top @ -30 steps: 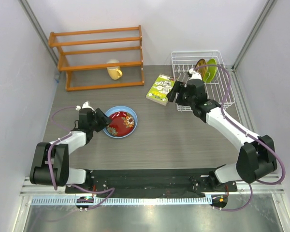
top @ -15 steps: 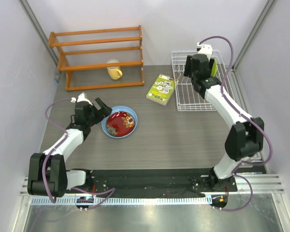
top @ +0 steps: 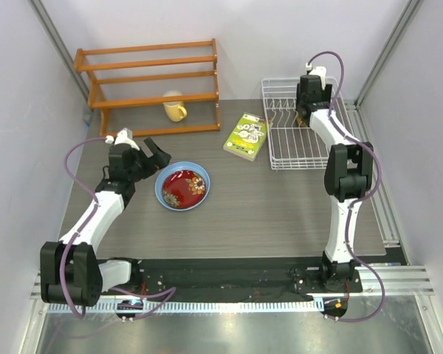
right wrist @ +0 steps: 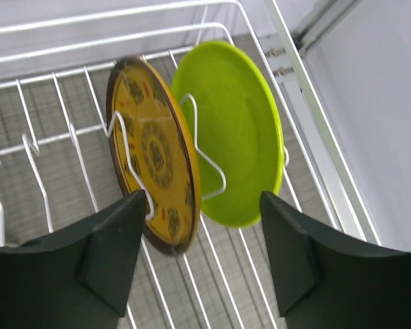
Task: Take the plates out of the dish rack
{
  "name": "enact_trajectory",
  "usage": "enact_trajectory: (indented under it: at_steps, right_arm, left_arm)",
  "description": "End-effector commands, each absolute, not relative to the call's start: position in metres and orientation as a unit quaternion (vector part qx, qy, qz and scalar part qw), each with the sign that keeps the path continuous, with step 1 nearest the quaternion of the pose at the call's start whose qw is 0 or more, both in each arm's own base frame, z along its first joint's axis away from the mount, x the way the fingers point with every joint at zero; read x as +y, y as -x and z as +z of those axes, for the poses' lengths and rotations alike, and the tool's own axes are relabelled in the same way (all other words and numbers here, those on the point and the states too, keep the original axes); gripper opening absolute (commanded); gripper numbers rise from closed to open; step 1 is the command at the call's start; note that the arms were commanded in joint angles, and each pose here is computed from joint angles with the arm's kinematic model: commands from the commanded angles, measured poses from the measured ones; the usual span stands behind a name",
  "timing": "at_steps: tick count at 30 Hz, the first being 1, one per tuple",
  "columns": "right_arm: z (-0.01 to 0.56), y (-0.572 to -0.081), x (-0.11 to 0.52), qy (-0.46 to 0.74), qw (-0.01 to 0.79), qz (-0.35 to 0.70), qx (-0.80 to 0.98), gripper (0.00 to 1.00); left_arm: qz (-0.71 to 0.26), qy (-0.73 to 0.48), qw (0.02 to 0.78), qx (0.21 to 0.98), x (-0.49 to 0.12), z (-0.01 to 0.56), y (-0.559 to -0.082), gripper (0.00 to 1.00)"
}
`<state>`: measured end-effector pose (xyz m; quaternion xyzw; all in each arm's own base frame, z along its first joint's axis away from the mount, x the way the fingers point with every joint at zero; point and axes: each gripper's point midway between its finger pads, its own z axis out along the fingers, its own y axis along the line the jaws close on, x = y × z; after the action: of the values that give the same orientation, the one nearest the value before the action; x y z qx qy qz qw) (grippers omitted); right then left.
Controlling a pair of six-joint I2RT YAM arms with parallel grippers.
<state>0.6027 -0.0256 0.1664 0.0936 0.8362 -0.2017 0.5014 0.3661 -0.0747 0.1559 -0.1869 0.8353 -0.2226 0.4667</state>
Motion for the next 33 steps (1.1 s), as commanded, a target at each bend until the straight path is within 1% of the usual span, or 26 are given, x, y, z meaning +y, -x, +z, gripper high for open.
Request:
enact_trajectory:
  at_steps: [1,2,3,6,15,17,18,20,21,23,25,26,30,33]
  right_arm:
    - [0.195,-0.632,-0.018,-0.072,0.540,-0.192,0.816,0.68]
    - [0.200,-0.636,-0.019,-0.073,0.544,-0.189,0.814,0.66]
    - [0.195,-0.638,-0.018,-0.071,0.542,-0.186,0.816,0.59]
    - [0.183,-0.645,-0.020,-0.069,0.535,-0.185,0.822,0.52]
    - [0.170,-0.648,-0.032,-0.076,0.524,-0.198,0.825,0.52]
    - [0.167,-0.648,-0.034,-0.076,0.520,-0.199,0.827,0.49]
    - [0.163,-0.648,-0.035,-0.075,0.516,-0.200,0.829,0.42]
    - [0.162,-0.648,-0.036,-0.074,0.514,-0.202,0.830,0.32]
    - [0.158,-0.648,-0.037,-0.074,0.509,-0.204,0.833,0.21]
    - [0.158,-0.647,-0.036,-0.074,0.507,-0.204,0.834,0.11]
    - [0.162,-0.646,-0.036,-0.073,0.509,-0.202,0.834,0.08]
    - [0.165,-0.645,-0.036,-0.075,0.510,-0.203,0.833,0.04]
    - [0.189,-0.640,-0.035,-0.078,0.522,-0.218,0.821,0.01]
    - [0.218,-0.631,-0.037,-0.080,0.532,-0.268,0.799,0.01]
  left_arm:
    - [-0.226,0.165,0.492,0.824,-0.076,0.181,-0.370,0.99]
    - [-0.223,0.166,0.492,0.825,-0.075,0.179,-0.371,0.99]
    - [-0.222,0.166,0.492,0.826,-0.075,0.179,-0.372,0.99]
    - [-0.220,0.167,0.487,0.829,-0.075,0.174,-0.373,0.99]
    - [-0.219,0.165,0.483,0.831,-0.075,0.170,-0.373,0.99]
    - [-0.219,0.165,0.484,0.831,-0.075,0.171,-0.373,0.99]
    - [-0.218,0.165,0.483,0.832,-0.075,0.170,-0.373,1.00]
    - [-0.219,0.165,0.481,0.833,-0.075,0.169,-0.372,0.99]
    - [-0.218,0.165,0.481,0.833,-0.075,0.169,-0.372,0.99]
    - [-0.217,0.164,0.482,0.833,-0.075,0.169,-0.372,0.99]
    - [-0.217,0.165,0.482,0.833,-0.074,0.169,-0.372,0.99]
    - [-0.217,0.165,0.483,0.832,-0.074,0.170,-0.372,0.99]
    - [-0.218,0.165,0.484,0.831,-0.075,0.172,-0.372,1.00]
    - [-0.218,0.165,0.487,0.829,-0.074,0.174,-0.372,1.00]
